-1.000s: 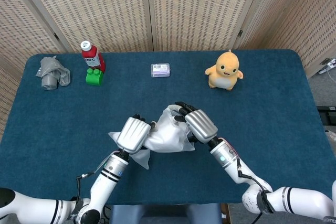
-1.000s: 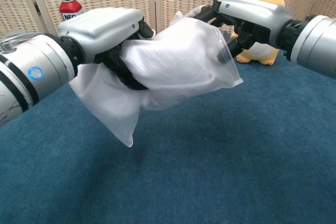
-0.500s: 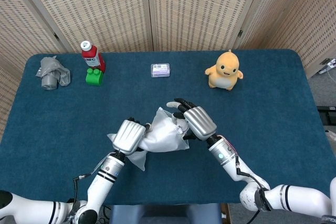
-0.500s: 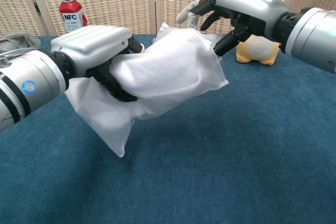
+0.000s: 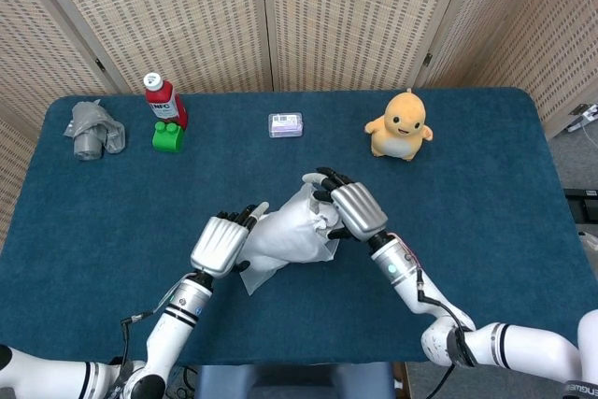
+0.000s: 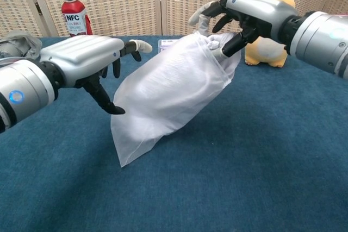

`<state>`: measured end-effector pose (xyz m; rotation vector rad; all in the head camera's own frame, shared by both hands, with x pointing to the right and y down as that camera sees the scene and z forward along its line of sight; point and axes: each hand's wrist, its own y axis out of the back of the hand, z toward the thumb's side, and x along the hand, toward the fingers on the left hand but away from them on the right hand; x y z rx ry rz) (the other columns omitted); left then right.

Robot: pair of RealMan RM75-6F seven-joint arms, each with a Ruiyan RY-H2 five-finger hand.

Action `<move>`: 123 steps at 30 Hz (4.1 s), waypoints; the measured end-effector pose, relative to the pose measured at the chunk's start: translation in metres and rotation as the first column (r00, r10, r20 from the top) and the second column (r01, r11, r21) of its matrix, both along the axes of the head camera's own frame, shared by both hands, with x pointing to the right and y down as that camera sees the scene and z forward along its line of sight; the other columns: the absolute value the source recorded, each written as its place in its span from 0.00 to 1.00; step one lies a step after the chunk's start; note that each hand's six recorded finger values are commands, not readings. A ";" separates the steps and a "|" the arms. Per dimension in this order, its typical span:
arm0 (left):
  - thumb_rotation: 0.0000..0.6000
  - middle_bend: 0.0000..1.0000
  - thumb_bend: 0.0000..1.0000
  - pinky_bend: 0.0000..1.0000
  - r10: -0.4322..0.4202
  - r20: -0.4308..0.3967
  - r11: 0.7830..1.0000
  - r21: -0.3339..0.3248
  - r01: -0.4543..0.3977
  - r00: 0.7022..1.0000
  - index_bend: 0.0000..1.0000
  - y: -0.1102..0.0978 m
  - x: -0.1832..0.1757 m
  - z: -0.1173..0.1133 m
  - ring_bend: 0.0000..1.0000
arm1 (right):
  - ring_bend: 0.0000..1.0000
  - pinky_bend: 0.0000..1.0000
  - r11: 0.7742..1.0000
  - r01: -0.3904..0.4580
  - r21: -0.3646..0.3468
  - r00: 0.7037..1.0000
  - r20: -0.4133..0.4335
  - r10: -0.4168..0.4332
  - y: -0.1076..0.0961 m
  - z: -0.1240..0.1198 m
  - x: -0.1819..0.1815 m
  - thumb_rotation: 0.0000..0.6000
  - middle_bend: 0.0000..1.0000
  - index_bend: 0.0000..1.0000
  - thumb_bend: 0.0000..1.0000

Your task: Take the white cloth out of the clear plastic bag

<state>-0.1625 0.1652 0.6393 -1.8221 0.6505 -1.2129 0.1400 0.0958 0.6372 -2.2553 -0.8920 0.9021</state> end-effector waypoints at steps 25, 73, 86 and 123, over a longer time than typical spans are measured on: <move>1.00 0.49 0.07 0.64 0.146 -0.118 0.984 0.120 -0.132 0.982 0.38 0.028 -0.001 -0.013 0.54 | 0.08 0.23 0.978 -0.210 -0.014 0.975 -0.081 0.208 -0.013 0.014 0.050 1.00 0.22 0.79 0.65; 1.00 0.67 0.04 0.68 0.277 -0.004 0.960 0.048 -0.277 0.961 0.43 0.045 0.069 0.037 0.62 | 0.08 0.23 0.955 -0.289 -0.071 0.955 -0.086 0.283 -0.003 0.031 0.087 1.00 0.22 0.79 0.66; 1.00 0.67 0.04 0.68 0.282 0.016 0.958 0.039 -0.283 0.959 0.46 0.048 0.074 0.048 0.63 | 0.08 0.23 0.943 -0.316 -0.101 0.945 -0.123 0.304 -0.002 0.044 0.098 1.00 0.23 0.79 0.66; 1.00 0.77 0.04 0.70 0.247 0.081 0.954 0.157 -0.257 0.966 0.53 0.046 0.073 0.055 0.68 | 0.08 0.23 0.930 -0.339 -0.145 0.936 -0.149 0.318 0.004 0.062 0.107 1.00 0.23 0.80 0.66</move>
